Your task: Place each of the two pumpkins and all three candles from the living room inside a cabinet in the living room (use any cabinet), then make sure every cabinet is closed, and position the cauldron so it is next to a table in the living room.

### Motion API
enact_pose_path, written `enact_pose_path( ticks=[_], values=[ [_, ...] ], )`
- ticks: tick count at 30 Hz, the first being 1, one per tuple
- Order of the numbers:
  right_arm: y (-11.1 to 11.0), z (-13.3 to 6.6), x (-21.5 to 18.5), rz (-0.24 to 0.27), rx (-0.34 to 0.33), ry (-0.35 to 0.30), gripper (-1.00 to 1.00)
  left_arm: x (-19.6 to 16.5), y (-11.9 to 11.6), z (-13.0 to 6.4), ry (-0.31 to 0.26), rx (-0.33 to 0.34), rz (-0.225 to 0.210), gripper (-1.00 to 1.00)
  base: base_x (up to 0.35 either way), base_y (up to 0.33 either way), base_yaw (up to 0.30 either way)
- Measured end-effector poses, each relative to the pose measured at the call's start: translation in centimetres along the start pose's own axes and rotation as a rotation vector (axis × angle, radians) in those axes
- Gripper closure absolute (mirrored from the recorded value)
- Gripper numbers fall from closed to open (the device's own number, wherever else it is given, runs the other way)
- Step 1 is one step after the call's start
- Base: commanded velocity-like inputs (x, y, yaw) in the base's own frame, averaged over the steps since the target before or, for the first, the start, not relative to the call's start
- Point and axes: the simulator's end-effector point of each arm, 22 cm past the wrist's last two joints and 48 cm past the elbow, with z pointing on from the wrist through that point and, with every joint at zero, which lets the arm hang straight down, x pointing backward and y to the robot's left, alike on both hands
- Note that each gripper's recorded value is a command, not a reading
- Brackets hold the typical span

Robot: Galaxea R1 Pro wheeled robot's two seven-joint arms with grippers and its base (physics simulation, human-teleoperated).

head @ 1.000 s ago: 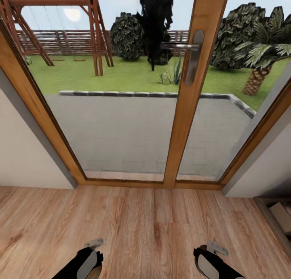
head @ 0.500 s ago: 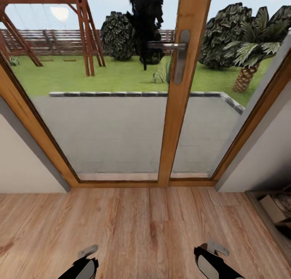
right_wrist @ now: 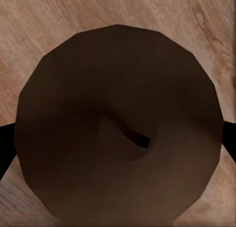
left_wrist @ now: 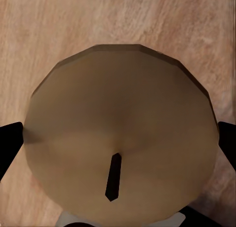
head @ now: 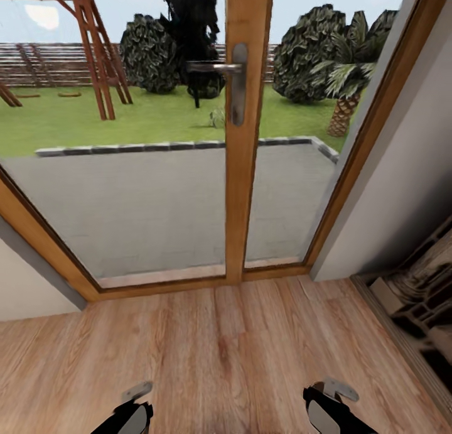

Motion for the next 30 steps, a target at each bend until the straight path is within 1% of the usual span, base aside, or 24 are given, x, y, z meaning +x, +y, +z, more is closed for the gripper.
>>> enact_pose_path(
  ticks=[3,10,15,21,30],
  values=[
    [0.0,0.0,0.1,0.0,0.001,0.002,1.0,0.1,0.0,0.0,0.002,0.0,0.0,1.0,-0.006,0.002,-0.271],
    [-0.1,0.1,0.4,0.0,0.005,0.008,1.0,0.9,-1.3,-0.2,0.014,0.018,0.001,1.0,-0.001,0.0,-0.271],
    [-0.4,0.2,0.9,-0.007,0.013,0.017,1.0,1.8,-1.1,-0.1,0.028,0.008,0.015,1.0,0.0,0.0,-0.271],
    [-0.3,0.2,1.1,-0.009,0.013,0.02,1.0,2.1,-1.1,0.0,0.033,0.007,0.019,1.0,0.0,0.0,-0.272],
    [-0.3,0.2,0.8,0.0,0.013,0.005,1.0,2.2,-1.6,-0.2,0.034,0.012,0.021,1.0,0.0,0.0,-0.281]
  ],
)
